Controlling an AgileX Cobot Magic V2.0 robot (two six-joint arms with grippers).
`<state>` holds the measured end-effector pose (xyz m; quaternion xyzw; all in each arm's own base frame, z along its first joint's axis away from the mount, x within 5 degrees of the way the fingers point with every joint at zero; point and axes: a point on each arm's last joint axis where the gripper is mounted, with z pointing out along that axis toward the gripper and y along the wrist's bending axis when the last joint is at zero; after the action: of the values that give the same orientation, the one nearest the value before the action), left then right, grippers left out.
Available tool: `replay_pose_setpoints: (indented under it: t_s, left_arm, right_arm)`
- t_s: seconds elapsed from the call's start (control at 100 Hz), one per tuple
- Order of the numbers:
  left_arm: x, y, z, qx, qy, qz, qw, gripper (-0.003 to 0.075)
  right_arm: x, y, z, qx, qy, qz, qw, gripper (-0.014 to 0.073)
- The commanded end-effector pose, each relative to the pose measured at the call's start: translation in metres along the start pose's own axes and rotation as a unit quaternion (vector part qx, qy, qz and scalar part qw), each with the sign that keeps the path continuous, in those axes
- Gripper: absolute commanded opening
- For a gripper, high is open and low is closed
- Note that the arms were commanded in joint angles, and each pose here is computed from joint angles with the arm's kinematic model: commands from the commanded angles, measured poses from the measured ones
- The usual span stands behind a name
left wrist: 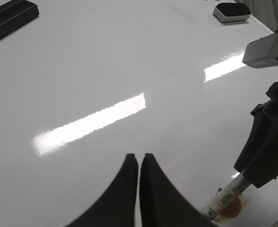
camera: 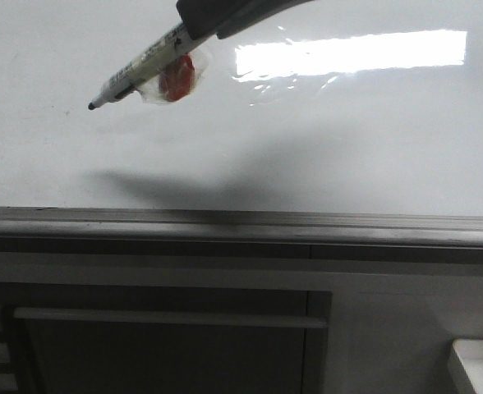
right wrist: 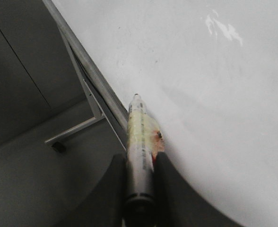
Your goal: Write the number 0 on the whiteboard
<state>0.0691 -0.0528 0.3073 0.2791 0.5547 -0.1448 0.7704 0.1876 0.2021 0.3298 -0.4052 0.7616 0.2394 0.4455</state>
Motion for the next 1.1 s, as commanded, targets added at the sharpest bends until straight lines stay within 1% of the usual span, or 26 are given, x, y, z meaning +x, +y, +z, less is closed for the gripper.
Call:
replay_pose_setpoints:
  t_s: [0.0,0.16,0.38,0.52,0.67,0.93,1.09]
  left_arm:
    - [-0.014,0.004,0.002,-0.008,-0.034,-0.019,0.999,-0.0020]
    - [-0.011,0.004,0.002,-0.011,-0.018,-0.013,1.000,-0.0020]
    - [-0.009,0.010,0.002,-0.042,-0.008,-0.005,0.999,-0.0020]
    - [-0.010,0.013,0.002,-0.059,-0.014,0.000,0.998,-0.0020]
    - [-0.012,0.014,0.001,-0.065,-0.023,0.002,0.998,-0.0020]
    - [-0.012,0.014,0.001,-0.065,-0.024,0.002,0.998,-0.0020]
    - [-0.012,0.014,0.001,-0.065,-0.024,0.002,0.998,-0.0020]
  right_arm:
    - [-0.021,-0.007,-0.007,0.021,-0.044,-0.002,0.999,-0.0070]
    - [-0.027,-0.016,0.001,0.022,-0.029,0.002,0.999,-0.0069]
    - [-0.033,-0.023,0.011,0.016,-0.003,-0.007,1.000,-0.0069]
    - [-0.034,-0.026,0.019,0.017,0.005,-0.014,1.000,-0.0069]
    - [-0.036,-0.031,0.027,0.022,0.011,-0.018,1.000,-0.0069]
    - [-0.053,-0.042,0.025,0.042,-0.012,-0.029,0.999,-0.0069]
    - [-0.064,-0.056,0.015,0.064,-0.026,-0.027,0.997,-0.0069]
